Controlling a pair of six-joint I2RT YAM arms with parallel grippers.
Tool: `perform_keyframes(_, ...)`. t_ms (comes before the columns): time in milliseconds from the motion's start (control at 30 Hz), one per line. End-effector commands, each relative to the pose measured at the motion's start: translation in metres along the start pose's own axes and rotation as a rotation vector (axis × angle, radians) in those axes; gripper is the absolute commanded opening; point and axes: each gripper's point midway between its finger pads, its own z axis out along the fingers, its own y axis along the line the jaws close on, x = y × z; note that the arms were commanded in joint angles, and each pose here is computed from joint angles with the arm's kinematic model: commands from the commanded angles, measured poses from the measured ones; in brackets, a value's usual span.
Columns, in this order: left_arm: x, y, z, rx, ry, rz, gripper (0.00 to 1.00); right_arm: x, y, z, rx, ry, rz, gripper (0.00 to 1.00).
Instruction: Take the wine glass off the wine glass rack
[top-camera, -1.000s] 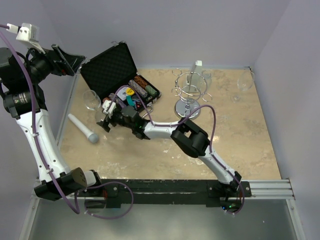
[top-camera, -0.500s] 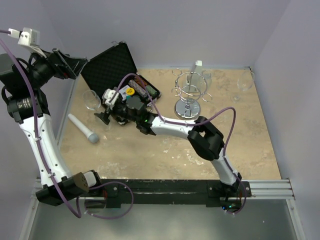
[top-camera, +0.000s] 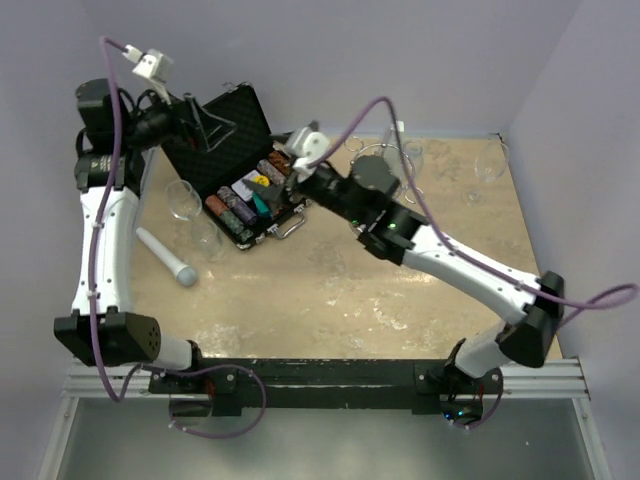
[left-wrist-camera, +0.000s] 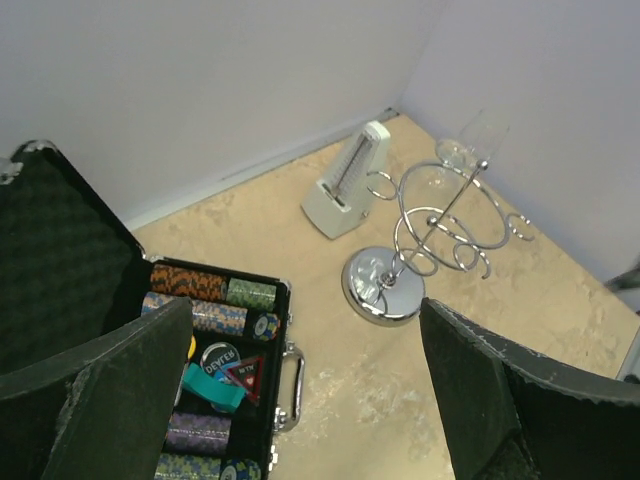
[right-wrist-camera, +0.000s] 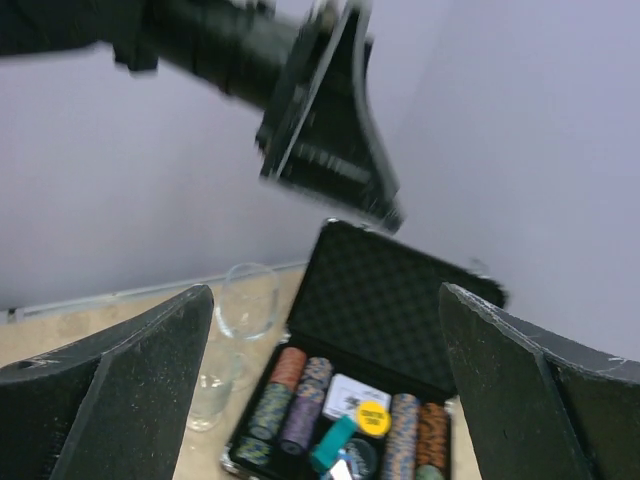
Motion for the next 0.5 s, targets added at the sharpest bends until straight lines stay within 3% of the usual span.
perform_keyframes(0, 0.014, -0.020, 0.046, 0.064, 0.068, 0.171, 1.00, -0.030, -0.041, -0.053, 0.117, 0.043, -0.050, 0.98)
perform_keyframes(267, 0.050, -0.026, 0.106, 0.124, 0.133, 0.269, 0.97, -0.036, -0.131, -0.138, 0.367, 0.173, -0.129, 0.95)
perform_keyframes(467, 0.084, -0.012, 0.141, 0.108, 0.194, 0.208, 0.79, -0.046, -0.176, -0.197, 0.533, 0.241, -0.189, 0.92)
